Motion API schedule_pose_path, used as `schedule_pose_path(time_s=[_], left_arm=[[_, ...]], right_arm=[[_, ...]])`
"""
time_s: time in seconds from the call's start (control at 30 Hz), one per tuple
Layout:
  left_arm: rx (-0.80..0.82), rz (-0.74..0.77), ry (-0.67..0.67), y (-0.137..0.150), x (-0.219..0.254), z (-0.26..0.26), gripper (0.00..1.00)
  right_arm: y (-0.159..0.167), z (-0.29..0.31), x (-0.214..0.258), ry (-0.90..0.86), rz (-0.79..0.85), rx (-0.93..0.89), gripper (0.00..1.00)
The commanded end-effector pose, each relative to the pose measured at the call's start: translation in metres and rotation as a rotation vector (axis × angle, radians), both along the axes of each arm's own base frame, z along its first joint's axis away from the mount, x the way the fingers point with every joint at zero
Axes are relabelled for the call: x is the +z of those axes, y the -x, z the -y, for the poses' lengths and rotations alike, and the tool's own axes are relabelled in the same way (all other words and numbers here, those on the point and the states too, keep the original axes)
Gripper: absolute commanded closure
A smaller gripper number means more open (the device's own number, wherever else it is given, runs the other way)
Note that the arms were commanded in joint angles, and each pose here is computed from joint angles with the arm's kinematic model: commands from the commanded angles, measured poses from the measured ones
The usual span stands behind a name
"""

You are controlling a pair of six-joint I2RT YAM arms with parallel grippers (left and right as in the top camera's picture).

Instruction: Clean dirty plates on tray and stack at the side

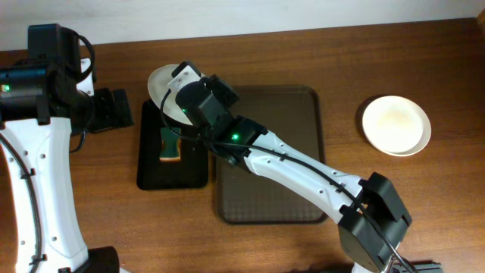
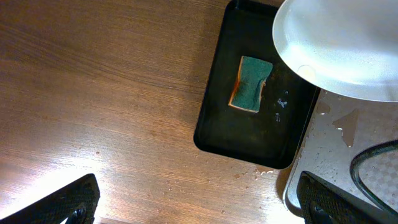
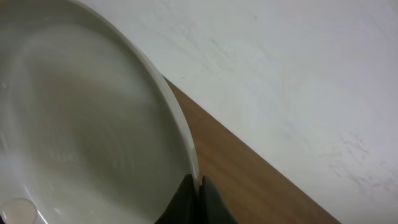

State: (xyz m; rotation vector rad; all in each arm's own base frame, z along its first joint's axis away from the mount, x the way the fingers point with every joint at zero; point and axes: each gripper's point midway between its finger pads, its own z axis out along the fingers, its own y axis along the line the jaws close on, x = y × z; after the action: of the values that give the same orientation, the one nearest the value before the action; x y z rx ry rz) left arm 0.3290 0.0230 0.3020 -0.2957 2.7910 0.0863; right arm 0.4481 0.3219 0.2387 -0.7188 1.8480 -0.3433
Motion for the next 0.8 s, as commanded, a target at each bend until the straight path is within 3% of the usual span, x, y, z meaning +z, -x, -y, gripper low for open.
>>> schedule_pose_path(time_s=[0.0, 0.17, 0.23, 0.37, 0.63, 0.77], left_arm=[[0.001, 0.022, -0.011, 0.004, 0.007, -0.003, 0.00], [0.001, 0.022, -0.011, 0.004, 0.007, -0.003, 0.00], [0.001, 0.022, -0.011, 0.004, 0.007, -0.003, 0.00], [0.001, 0.022, -0.011, 0.004, 0.007, -0.003, 0.00], [0.001, 0.022, -0.011, 0.004, 0.007, -0.003, 0.00], [0.001, 0.022, -0.011, 0.004, 0.007, -0.003, 0.00]], right_arm=[[0.009, 0.003, 0.041, -0.043, 0.069, -0.006, 0.96], [0.010, -0.003, 0.051, -0.007, 0.107, 0.027, 0.96], [0.018, 0.002, 0.057, 0.181, 0.150, 0.015, 0.96], [0.024, -0.001, 0.064, 0.301, 0.196, 0.000, 0.96], [0.027, 0.001, 0.065, 0.150, 0.195, -0.074, 0.96], [0.019, 0.060, 0.013, -0.040, -0.013, -0.295, 0.96]])
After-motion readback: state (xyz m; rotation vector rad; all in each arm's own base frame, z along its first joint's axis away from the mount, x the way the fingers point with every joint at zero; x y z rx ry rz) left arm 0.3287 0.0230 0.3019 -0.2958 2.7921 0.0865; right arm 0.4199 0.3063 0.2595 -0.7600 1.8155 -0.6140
